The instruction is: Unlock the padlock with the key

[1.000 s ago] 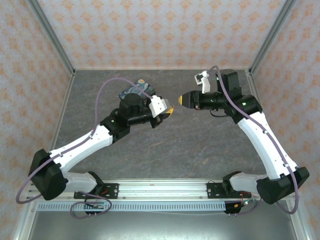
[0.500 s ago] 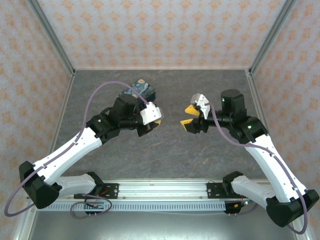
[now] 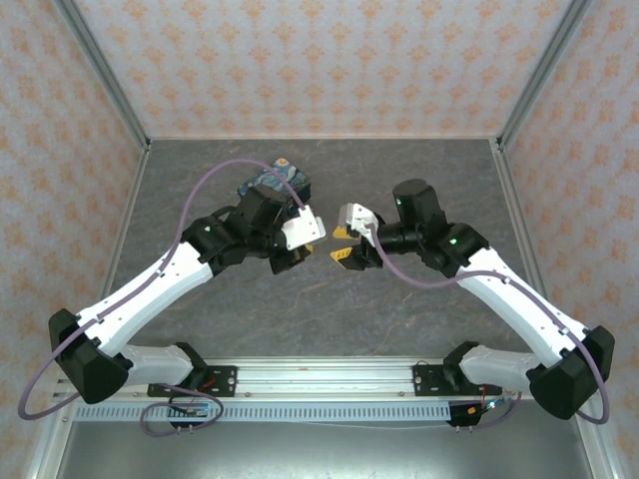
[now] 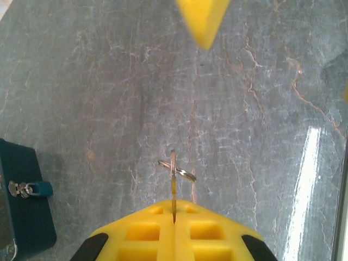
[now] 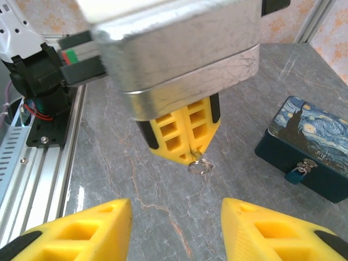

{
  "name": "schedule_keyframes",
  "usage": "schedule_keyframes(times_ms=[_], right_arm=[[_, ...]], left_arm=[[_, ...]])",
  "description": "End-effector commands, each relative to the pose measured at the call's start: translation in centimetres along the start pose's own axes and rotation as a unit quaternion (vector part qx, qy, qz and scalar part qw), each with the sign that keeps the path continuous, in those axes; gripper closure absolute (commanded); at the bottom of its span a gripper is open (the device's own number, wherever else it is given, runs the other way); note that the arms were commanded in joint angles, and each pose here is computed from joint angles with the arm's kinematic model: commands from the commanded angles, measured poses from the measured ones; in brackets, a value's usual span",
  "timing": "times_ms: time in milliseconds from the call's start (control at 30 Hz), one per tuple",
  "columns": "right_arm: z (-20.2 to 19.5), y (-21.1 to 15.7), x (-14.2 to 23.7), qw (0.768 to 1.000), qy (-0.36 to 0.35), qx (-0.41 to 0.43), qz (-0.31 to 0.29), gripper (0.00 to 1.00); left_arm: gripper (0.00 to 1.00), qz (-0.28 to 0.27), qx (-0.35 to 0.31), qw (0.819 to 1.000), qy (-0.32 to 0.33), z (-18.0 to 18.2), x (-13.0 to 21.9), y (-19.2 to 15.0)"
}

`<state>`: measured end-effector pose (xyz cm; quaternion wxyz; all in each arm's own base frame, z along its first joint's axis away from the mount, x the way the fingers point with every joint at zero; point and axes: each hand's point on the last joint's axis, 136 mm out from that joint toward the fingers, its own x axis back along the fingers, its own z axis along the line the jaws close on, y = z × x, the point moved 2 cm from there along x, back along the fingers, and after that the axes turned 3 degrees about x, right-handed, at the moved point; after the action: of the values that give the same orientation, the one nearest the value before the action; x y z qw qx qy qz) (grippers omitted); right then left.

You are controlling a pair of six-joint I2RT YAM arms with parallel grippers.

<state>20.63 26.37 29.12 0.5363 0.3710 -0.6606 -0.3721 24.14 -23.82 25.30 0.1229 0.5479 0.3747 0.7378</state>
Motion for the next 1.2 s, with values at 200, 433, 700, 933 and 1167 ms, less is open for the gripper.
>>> schedule_keyframes(times_ms=[200,433,700,933,1167], right_arm=[[-1.1,0.6,-2.1,0.999,0.008,0.021,-0.026,0.55],[-1.0,0.3,-3.2,0.999,0.022,0.007,-0.027,0.58],[-1.1,-0.1,-3.4,1.000,0.023,0.000,-0.017,0.77],[-0.9,-0.9,-3.3,1.000,0.023,-0.004,0.010,0.94],[-0.6,-1.5,-3.0,0.999,0.025,-0.004,0.028,0.99]], left_arm=[[1.00,-0.001,-0.022,1.000,-0.001,-0.2,0.4,1.1],[1.00,-0.001,-0.023,1.000,0.001,-0.1,0.4,1.1],[1.00,-0.009,-0.026,1.000,0.001,-0.2,0.6,1.3],[1.00,-0.005,-0.029,1.000,0.002,-0.2,0.6,1.2],[1.00,-0.003,-0.031,1.000,0.005,-0.1,0.7,1.1]])
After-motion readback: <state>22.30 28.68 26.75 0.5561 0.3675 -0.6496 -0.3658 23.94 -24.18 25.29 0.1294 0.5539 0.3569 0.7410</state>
